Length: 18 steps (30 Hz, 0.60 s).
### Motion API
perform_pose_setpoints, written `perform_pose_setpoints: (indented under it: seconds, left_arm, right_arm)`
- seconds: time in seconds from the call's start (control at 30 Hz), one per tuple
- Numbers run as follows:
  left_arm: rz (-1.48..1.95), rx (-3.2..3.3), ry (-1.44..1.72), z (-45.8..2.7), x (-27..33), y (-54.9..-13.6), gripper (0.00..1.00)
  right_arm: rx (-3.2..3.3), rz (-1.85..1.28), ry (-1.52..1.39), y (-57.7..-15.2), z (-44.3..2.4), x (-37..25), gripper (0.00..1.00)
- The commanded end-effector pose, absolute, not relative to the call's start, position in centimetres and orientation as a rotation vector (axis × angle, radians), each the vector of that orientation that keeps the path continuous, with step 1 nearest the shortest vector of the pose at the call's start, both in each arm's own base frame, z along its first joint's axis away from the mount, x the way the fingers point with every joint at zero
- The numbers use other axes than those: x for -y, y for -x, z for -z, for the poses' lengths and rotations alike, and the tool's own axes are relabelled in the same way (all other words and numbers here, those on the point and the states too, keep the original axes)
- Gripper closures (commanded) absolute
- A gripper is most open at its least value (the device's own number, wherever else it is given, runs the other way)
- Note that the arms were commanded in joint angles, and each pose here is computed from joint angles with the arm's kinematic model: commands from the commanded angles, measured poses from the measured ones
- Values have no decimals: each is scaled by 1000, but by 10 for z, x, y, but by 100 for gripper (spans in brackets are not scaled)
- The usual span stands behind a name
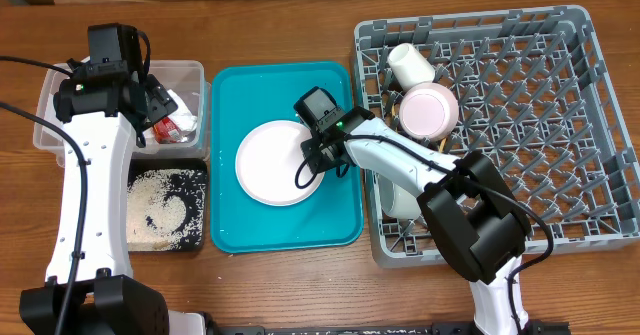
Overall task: Sort waste into correct bins and load items into the dishwasher
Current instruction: 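Grasp the rim of the white plate with the right gripper, then lift the white plate and carry it into the dish rack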
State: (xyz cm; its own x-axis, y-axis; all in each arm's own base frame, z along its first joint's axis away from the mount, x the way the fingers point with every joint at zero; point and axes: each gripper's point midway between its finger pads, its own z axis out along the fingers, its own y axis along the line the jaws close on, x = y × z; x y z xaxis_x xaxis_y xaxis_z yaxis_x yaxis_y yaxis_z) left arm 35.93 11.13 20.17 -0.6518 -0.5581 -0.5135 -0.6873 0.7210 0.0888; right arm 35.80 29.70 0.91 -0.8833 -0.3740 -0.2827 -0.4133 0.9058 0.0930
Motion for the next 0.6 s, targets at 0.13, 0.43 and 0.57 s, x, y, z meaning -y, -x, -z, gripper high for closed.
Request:
perform_pose_setpoints:
  seconds: [0.13, 0.43, 0.57]
  left_arm:
    - [-356, -2423, 969, -215, -112, -362, 0]
    - [-356, -2424, 969, -215, -112, -362, 0]
    - [-356, -2424, 969, -215, -112, -362, 0]
  right_arm:
    - [-2829, -210, 600, -354, -2, -296, 96]
    - [-2745, -149, 547, -382, -60, -295, 96]
    - [-2652, -4, 485, -398, -120, -276, 96]
